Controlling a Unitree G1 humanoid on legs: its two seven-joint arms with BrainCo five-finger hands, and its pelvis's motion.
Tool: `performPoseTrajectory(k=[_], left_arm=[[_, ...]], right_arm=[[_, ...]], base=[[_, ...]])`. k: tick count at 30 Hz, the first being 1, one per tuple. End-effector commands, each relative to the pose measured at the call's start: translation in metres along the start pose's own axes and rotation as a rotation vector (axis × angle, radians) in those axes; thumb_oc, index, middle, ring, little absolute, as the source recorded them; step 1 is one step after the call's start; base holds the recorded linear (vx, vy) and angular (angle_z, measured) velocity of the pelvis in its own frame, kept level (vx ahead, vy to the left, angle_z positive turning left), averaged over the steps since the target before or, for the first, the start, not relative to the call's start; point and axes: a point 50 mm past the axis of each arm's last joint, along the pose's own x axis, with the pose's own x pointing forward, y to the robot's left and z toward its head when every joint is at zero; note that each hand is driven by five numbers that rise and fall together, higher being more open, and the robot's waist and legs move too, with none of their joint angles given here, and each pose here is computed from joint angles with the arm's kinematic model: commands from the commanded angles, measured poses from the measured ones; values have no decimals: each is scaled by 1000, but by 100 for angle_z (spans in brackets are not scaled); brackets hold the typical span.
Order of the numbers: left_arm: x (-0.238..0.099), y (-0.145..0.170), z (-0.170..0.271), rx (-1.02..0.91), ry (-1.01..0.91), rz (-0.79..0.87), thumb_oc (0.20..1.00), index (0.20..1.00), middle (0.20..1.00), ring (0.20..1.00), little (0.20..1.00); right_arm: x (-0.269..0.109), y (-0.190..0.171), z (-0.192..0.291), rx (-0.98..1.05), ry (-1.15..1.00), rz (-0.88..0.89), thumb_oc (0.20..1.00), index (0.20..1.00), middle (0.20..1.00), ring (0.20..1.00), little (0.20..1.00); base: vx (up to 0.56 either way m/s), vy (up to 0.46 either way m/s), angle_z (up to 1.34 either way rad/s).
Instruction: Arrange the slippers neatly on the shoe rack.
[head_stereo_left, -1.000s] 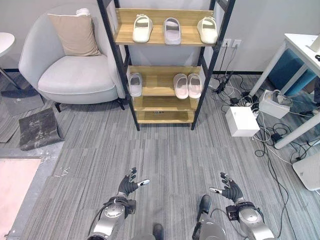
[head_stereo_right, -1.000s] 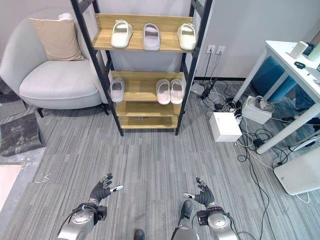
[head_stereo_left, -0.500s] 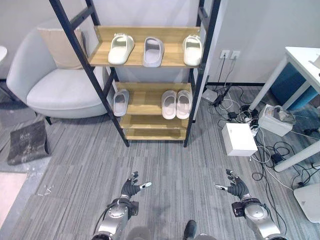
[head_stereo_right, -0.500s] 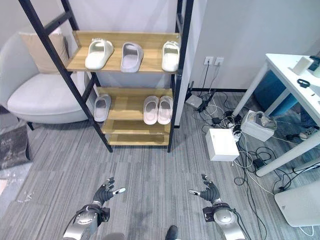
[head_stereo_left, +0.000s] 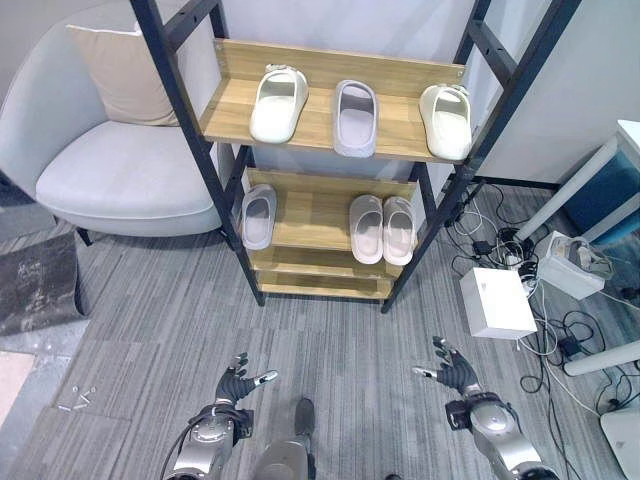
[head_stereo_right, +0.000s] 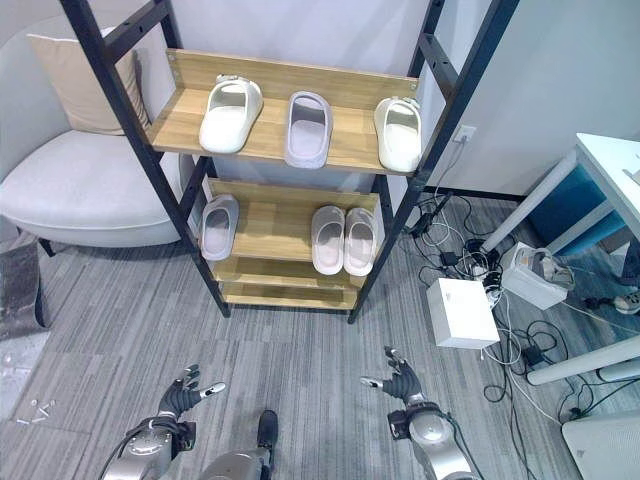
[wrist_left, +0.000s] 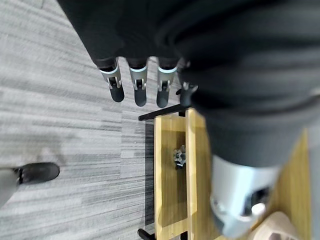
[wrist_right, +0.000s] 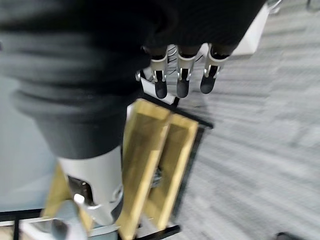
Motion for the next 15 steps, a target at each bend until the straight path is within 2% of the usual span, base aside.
performPoseTrajectory(k=[1,8,15], left_arm=[[5,-12,25,-8,-112,-34,1000,1000,1000,1000,1000],[7,-20,41,-19,-164,-59,1000,1000,1000,1000,1000],[8,-25,38,-18,-151,-67,1000,1000,1000,1000,1000]], right_arm=[[5,-12,22,-16,-103,-25,1000,1000,1000,1000,1000],[-3,-14,4,21,-38,-51,1000,1000,1000,1000,1000],[-8,-18,-10,31,9,-69,1000,1000,1000,1000,1000]], base=[[195,160,12],[338,-54,20],[326,-112,28]])
